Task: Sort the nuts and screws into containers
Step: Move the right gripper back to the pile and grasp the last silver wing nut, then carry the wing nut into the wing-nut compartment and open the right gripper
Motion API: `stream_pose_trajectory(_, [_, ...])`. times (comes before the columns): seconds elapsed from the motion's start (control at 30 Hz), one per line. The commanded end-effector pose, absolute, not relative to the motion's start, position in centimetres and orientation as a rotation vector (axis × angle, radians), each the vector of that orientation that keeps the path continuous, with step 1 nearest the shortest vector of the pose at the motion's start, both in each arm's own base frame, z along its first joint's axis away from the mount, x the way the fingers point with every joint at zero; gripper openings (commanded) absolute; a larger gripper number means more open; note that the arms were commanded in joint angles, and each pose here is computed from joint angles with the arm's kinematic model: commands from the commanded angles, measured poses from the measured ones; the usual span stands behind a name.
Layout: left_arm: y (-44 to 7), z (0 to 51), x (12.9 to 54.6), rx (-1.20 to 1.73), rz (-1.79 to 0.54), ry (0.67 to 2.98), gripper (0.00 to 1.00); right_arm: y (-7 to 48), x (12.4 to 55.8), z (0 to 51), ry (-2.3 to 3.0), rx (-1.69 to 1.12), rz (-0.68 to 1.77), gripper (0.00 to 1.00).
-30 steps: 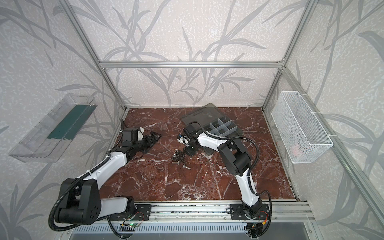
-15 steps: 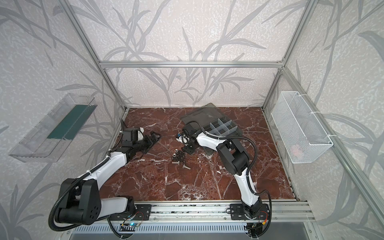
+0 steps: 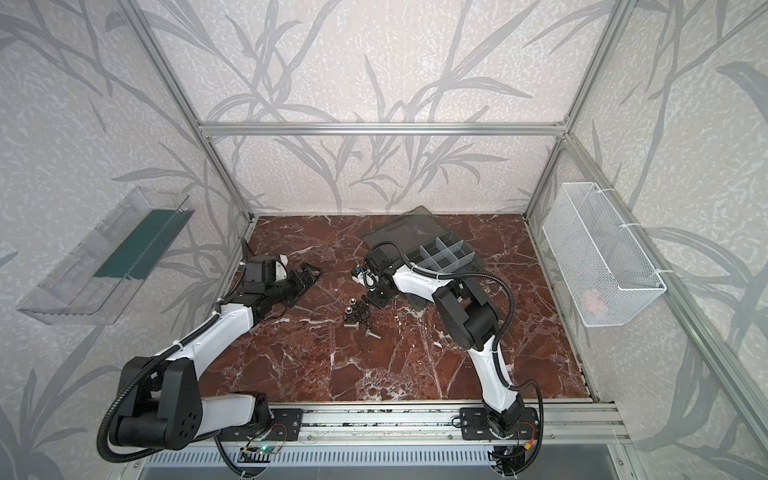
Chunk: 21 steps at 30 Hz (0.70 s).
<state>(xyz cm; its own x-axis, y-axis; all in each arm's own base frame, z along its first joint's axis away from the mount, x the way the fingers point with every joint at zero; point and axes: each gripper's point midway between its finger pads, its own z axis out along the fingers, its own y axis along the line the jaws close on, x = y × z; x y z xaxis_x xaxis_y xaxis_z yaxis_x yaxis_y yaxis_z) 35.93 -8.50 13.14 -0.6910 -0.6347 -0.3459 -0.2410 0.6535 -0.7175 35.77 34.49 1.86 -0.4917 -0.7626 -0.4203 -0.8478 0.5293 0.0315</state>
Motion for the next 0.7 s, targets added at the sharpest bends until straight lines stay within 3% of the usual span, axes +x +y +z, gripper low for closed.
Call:
stream_pose_trajectory(0.0, [-8.4,13.3,35.6,-0.671,-0.869,2.27,1.0,32.9,33.1,-0.6,2.534,-1.371,0.328,0.09])
stream_pose_trajectory(0.1, [-8.4,13.2,35.6,-0.674,-0.868,2.271,1.0,32.7,33.3,0.2,2.518,-1.348,0.315,0.0])
stream_pose_trajectory(0.5, [-8.3,13.4,35.5,-0.675,-0.859,2.27,0.99,31.6,36.1,13.3,2.396,-1.141,0.469,0.0])
stream_pose_trajectory(0.67, [-8.4,13.5,35.5,-0.667,-0.878,2.263,0.99,27.5,39.5,15.1,2.42,-0.928,0.352,0.0])
